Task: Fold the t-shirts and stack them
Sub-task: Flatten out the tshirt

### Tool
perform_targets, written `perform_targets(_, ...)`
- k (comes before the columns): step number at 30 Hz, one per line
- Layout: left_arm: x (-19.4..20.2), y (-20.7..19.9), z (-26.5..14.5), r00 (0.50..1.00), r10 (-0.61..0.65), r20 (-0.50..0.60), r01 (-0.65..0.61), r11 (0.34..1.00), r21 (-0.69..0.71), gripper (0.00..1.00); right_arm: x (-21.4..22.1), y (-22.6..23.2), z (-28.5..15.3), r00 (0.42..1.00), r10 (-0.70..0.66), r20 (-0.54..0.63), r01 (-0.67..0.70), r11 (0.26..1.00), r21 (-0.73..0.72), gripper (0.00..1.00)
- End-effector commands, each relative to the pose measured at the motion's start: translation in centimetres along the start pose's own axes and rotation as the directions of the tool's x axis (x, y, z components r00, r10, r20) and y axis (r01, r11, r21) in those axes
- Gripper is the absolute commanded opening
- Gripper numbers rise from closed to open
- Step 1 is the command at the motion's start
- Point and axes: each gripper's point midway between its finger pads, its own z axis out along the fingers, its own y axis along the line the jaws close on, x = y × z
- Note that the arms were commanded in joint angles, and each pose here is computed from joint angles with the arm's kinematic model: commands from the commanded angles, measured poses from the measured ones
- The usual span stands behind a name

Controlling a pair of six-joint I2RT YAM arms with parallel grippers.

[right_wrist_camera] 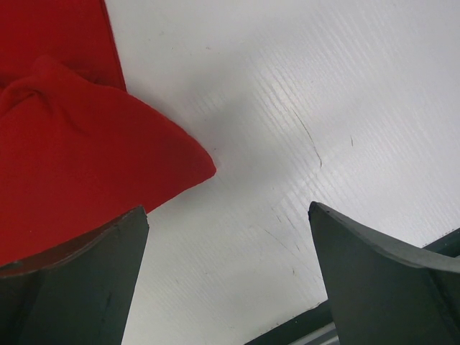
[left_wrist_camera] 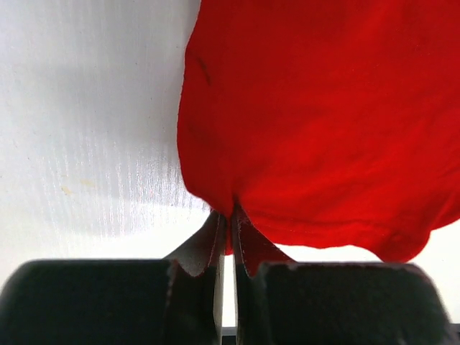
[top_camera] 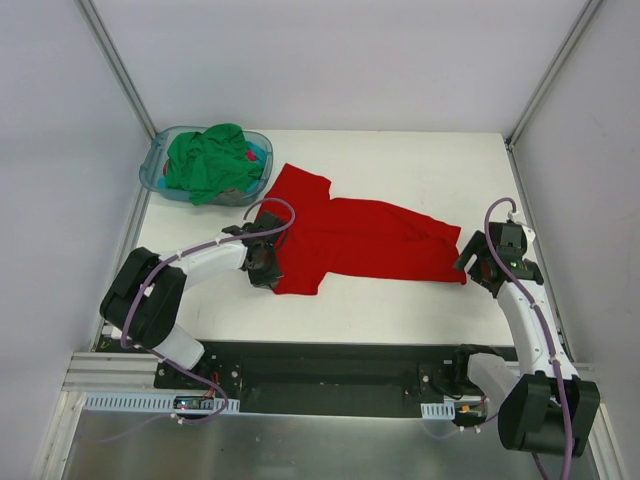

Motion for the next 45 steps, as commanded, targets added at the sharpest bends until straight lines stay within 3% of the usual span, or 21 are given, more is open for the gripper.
perform_targets(1, -0.8, 2.9, 0.1, 0.997, 0.012, 0.072, -0.002, 0.991, -0.136, 0.0, -0.3, -0.1, 0.0, 1.0, 0.001, 0.001, -0.001, 1.0, 0.003, 0.96)
perform_targets(10, -3.9, 8.6, -2.1, 0.965, -0.096, 0.245, 0.15, 0.966, -0.211, 0.0, 5.2, 2.0, -1.3, 0.964, -0.025, -0.265, -0.013, 0.99, -0.139, 0.99)
perform_targets(16, -5.9, 10.8, -2.8, 0.941, -0.149, 0.305, 0.225, 0.946, -0.234, 0.0, 8.8, 4.8, -2.6, 0.925, -0.029, -0.38, -0.095, 0.948, -0.303, 0.93)
perform_targets(23, -5.8, 9.9, -2.9, 0.949, -0.126, 0.288, 0.184, 0.965, -0.185, 0.0, 12.1, 5.8, -4.0, 0.912, -0.223, -0.345, 0.089, 0.927, -0.363, 0.93)
perform_targets(28, -5.8, 9.1, -2.6, 0.955, -0.115, 0.273, 0.16, 0.976, -0.147, 0.0, 11.8, 7.7, -2.7, 0.926, -0.262, -0.272, 0.135, 0.902, -0.411, 0.84)
perform_targets(33, -5.6, 9.0, -2.5, 0.957, -0.118, 0.266, 0.159, 0.978, -0.137, 0.0, 10.9, 8.5, -1.5, 0.921, -0.317, -0.227, 0.208, 0.892, -0.401, 0.65)
perform_targets(37, -5.8, 8.9, -2.8, 0.954, -0.116, 0.278, 0.156, 0.979, -0.127, 0.0, 11.5, 7.8, -0.3, 0.903, -0.339, -0.262, 0.239, 0.906, -0.349, 0.5)
perform_targets(40, -5.9, 8.7, -3.1, 0.951, -0.114, 0.286, 0.153, 0.981, -0.116, 0.0, 11.6, 7.4, 0.4, 0.901, -0.342, -0.266, 0.254, 0.915, -0.314, 0.3)
perform_targets(42, -6.1, 8.8, -3.3, 0.948, -0.112, 0.298, 0.152, 0.982, -0.115, 0.0, 11.4, 7.7, -0.2, 0.9, -0.348, -0.262, 0.254, 0.908, -0.333, 0.11)
perform_targets(44, -6.4, 8.8, -3.9, 0.939, -0.114, 0.324, 0.155, 0.982, -0.104, 0.0, 10.8, 7.4, -1.5, 0.897, -0.359, -0.259, 0.266, 0.905, -0.331, 0.01)
perform_targets(45, -6.5, 8.8, -4.2, 0.935, -0.116, 0.334, 0.157, 0.982, -0.1, 0.0, 10.7, 7.0, -2.2, 0.893, -0.362, -0.267, 0.271, 0.907, -0.323, 0.01)
